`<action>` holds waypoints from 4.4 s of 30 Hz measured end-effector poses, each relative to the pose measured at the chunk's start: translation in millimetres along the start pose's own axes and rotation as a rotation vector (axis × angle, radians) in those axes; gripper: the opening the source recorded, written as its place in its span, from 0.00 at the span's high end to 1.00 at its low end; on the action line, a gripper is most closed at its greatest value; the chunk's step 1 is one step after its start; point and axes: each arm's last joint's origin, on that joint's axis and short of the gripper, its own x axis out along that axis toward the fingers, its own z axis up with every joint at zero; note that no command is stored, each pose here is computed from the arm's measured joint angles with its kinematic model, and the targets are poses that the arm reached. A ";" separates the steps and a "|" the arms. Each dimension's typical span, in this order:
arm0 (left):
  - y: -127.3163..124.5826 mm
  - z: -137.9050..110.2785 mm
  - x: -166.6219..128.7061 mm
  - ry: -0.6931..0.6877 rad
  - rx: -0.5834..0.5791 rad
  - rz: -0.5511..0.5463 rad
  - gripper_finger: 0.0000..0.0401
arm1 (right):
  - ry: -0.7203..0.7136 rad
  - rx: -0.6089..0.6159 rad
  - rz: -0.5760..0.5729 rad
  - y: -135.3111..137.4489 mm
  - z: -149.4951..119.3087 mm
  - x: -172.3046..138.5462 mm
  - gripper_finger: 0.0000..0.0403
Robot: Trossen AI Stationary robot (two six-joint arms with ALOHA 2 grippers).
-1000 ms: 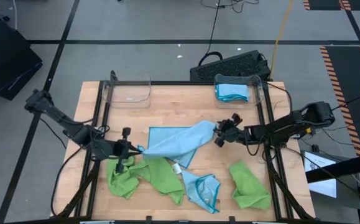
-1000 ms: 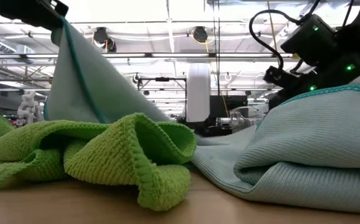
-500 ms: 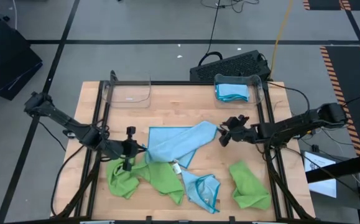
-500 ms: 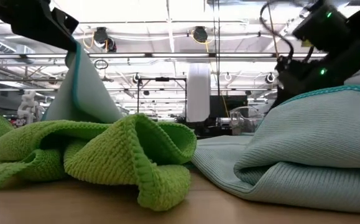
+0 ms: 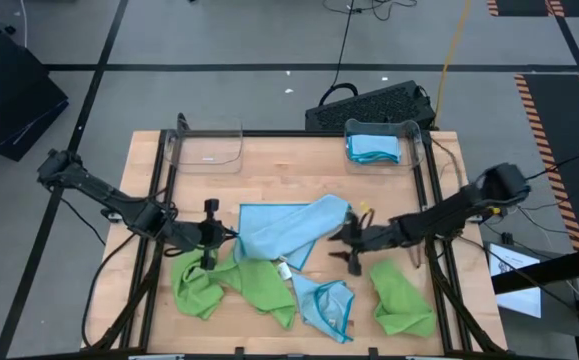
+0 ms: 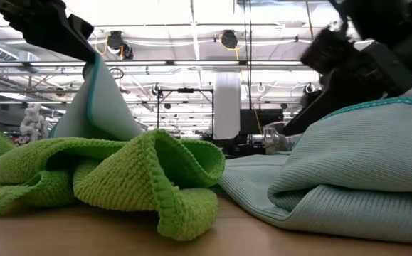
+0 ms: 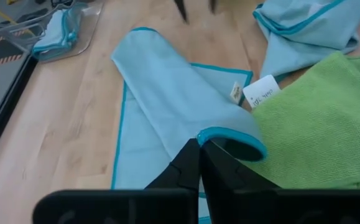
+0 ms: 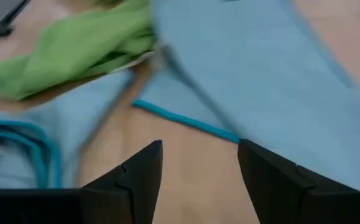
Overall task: Fold microfiber towels
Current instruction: Fold the top blue microfiber cloth
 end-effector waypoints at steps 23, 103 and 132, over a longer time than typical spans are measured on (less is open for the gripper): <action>5.9 4.9 2.5 -0.037 0.004 0.019 0.99 | 0.202 -0.466 0.163 33.2 38.4 101.5 0.75; -40.4 9.5 40.8 -0.111 -0.035 0.052 0.97 | -0.098 0.197 0.137 18.7 12.3 -53.2 0.99; 30.4 -21.8 85.9 0.211 -0.175 0.358 0.97 | 0.095 0.279 -0.457 -32.2 -25.9 -53.8 0.99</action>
